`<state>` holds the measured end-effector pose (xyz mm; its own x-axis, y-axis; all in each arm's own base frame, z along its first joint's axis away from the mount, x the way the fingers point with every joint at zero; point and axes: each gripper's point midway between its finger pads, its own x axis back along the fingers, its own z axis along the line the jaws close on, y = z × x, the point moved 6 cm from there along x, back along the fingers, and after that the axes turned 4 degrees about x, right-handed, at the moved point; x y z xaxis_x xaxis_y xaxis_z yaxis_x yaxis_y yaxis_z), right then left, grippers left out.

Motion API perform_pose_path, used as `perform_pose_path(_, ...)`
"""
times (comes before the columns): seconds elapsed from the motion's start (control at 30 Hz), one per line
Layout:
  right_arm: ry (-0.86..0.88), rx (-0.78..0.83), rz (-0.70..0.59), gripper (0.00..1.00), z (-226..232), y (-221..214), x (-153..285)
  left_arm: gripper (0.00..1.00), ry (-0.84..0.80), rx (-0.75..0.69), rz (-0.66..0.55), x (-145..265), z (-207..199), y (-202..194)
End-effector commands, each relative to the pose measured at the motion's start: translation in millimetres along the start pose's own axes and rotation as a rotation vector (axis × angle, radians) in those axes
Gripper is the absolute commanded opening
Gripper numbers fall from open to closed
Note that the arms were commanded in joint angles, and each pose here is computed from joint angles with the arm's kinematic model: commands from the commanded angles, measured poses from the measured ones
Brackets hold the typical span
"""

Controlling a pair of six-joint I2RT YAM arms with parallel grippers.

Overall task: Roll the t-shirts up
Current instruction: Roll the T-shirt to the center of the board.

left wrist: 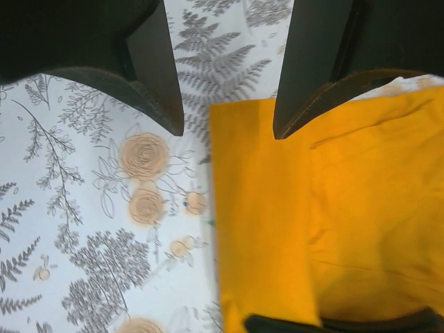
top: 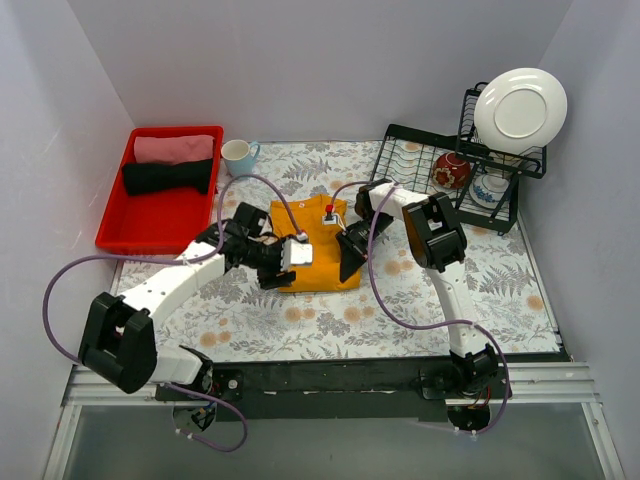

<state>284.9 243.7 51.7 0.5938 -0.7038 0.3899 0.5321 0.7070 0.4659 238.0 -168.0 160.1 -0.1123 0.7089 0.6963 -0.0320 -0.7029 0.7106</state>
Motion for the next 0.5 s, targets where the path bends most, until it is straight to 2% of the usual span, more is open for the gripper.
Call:
perform_pose_path(0.0,-0.079,0.014,0.150,0.08,-34,-28,0,0.54,0.046,-0.050,0.024,-20,-9,-15)
perform_pose_path(0.47,-0.079,0.010,0.126,0.08,-37,-18,-2,0.55,0.022,-0.040,0.066,-62,-16,-27)
